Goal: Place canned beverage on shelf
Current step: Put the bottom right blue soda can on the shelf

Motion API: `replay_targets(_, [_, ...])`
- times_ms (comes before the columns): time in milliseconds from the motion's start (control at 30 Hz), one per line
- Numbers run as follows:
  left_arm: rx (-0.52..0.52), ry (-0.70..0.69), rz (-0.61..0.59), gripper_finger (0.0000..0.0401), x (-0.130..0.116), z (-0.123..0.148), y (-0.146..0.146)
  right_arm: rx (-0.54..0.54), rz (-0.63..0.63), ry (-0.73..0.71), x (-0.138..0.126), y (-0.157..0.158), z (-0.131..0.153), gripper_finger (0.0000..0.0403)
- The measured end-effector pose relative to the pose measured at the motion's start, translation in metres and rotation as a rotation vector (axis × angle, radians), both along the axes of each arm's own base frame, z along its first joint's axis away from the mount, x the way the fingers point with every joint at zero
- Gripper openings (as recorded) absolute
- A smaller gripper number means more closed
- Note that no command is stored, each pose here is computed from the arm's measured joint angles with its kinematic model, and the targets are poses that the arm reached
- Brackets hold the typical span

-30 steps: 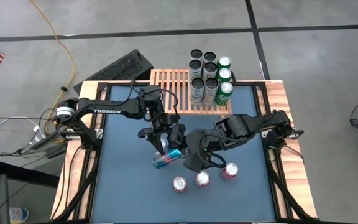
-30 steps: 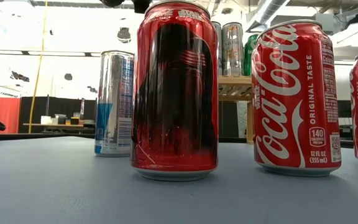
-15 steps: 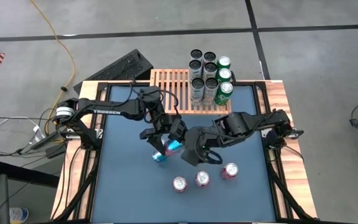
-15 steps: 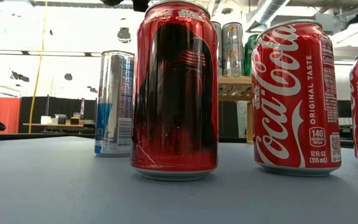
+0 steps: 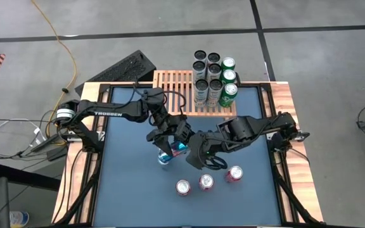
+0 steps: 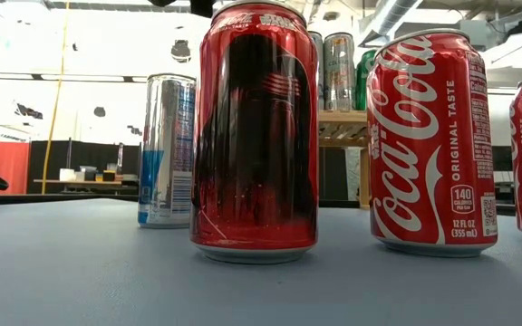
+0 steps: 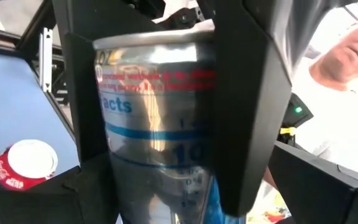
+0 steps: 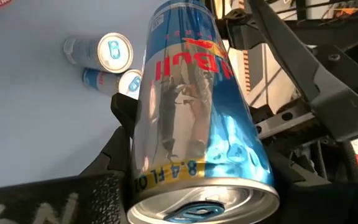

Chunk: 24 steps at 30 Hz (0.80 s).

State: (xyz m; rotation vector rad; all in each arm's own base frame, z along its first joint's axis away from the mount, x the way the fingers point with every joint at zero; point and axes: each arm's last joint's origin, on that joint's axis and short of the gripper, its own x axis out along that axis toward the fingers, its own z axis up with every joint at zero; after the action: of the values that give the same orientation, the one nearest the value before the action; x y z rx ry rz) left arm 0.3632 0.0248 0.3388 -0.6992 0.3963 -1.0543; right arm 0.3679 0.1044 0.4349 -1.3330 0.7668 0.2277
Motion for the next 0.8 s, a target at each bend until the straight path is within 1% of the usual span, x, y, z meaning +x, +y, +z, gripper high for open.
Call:
replay_targets(167, [0.004, -0.023, -0.008, 0.0352, -0.001, 0.002, 0.0, -0.006, -0.029, -0.013, -0.001, 0.002, 0.0, 0.019])
replay_targets(367, [0.023, -0.082, -0.033, 0.0352, -0.002, 0.005, -0.001, -0.025, -0.049, -0.034, -0.002, 0.007, 0.001, 0.019])
replay_targets(700, [0.019, -0.075, -0.021, 0.0352, 0.0, 0.003, -0.004, -0.035, -0.034, -0.034, -0.005, 0.015, 0.001, 0.019])
replay_targets(800, [0.027, -0.092, -0.013, 0.0347, 0.001, 0.003, -0.004, -0.036, -0.032, -0.032, -0.005, 0.015, 0.001, 0.019])
